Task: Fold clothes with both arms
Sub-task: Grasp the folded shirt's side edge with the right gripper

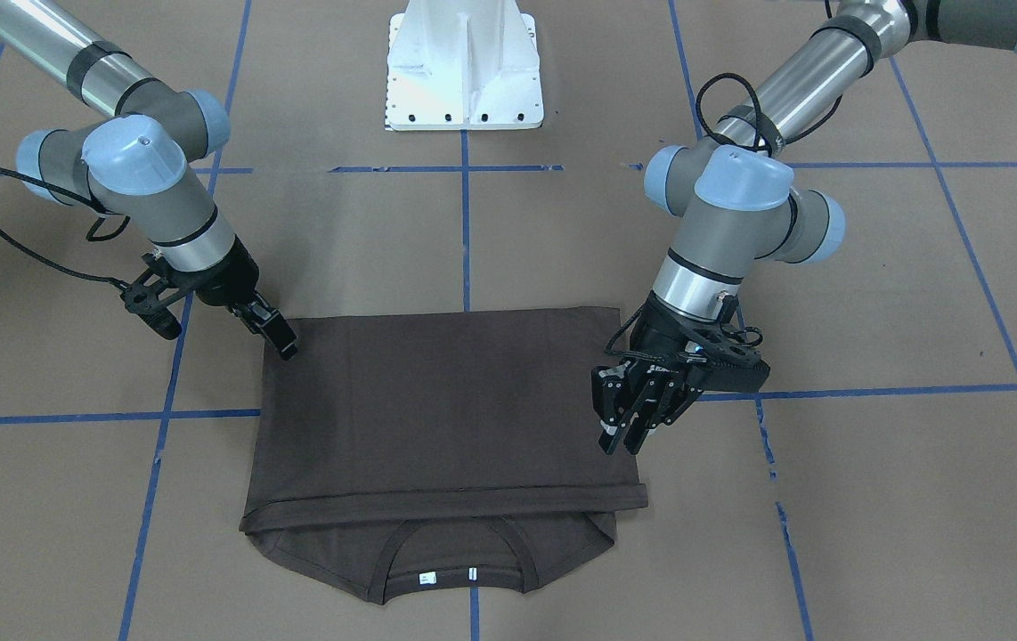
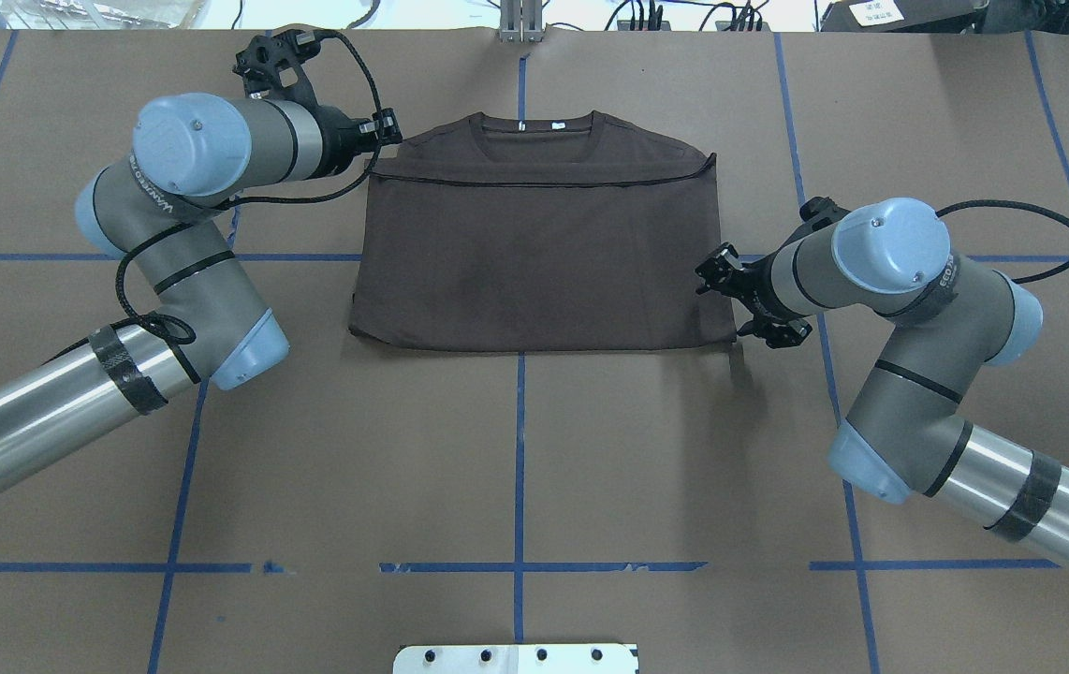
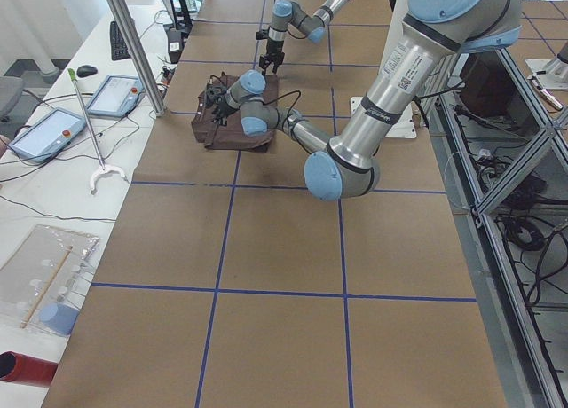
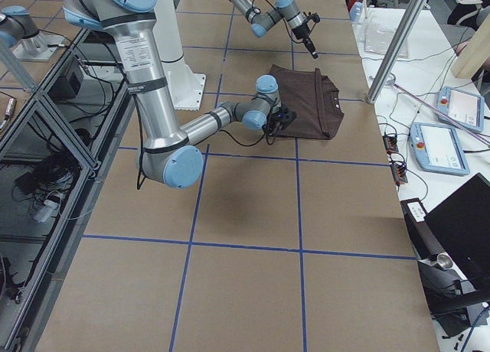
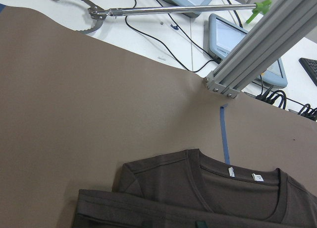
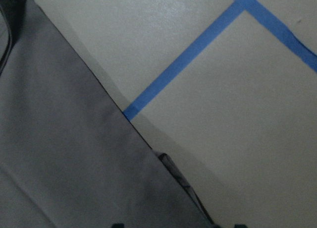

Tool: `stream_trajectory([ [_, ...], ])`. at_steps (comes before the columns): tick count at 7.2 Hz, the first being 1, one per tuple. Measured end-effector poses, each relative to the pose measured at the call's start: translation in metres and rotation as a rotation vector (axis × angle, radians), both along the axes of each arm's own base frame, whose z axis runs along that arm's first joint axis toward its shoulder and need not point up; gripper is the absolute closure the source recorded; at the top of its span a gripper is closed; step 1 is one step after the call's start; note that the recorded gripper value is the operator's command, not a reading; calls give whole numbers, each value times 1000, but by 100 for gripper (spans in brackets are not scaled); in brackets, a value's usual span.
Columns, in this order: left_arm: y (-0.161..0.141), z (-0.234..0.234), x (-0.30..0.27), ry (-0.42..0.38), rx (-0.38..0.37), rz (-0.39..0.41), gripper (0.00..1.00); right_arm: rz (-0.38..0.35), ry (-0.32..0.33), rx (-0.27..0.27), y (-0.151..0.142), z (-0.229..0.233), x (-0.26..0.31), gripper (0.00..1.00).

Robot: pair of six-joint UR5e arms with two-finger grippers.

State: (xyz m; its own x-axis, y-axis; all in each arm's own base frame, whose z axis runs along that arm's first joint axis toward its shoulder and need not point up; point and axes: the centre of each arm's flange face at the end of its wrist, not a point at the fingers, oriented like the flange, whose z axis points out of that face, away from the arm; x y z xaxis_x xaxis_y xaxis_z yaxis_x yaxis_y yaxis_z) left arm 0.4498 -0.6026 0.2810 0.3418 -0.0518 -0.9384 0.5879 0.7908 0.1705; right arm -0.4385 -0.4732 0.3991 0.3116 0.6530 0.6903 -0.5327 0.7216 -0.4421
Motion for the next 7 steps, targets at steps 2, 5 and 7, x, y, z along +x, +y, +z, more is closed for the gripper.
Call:
stream_trajectory([
  [2,0,1,0,-1,-1,0,60,-22,14,-11,11,15,3,100],
  [5,-1,1,-1,-1,-1,-2,60,-37,10,1,19,15,12,100],
  [7,-3,0,-3,0,0,-6,60,-51,-21,10,24,0,18,100],
])
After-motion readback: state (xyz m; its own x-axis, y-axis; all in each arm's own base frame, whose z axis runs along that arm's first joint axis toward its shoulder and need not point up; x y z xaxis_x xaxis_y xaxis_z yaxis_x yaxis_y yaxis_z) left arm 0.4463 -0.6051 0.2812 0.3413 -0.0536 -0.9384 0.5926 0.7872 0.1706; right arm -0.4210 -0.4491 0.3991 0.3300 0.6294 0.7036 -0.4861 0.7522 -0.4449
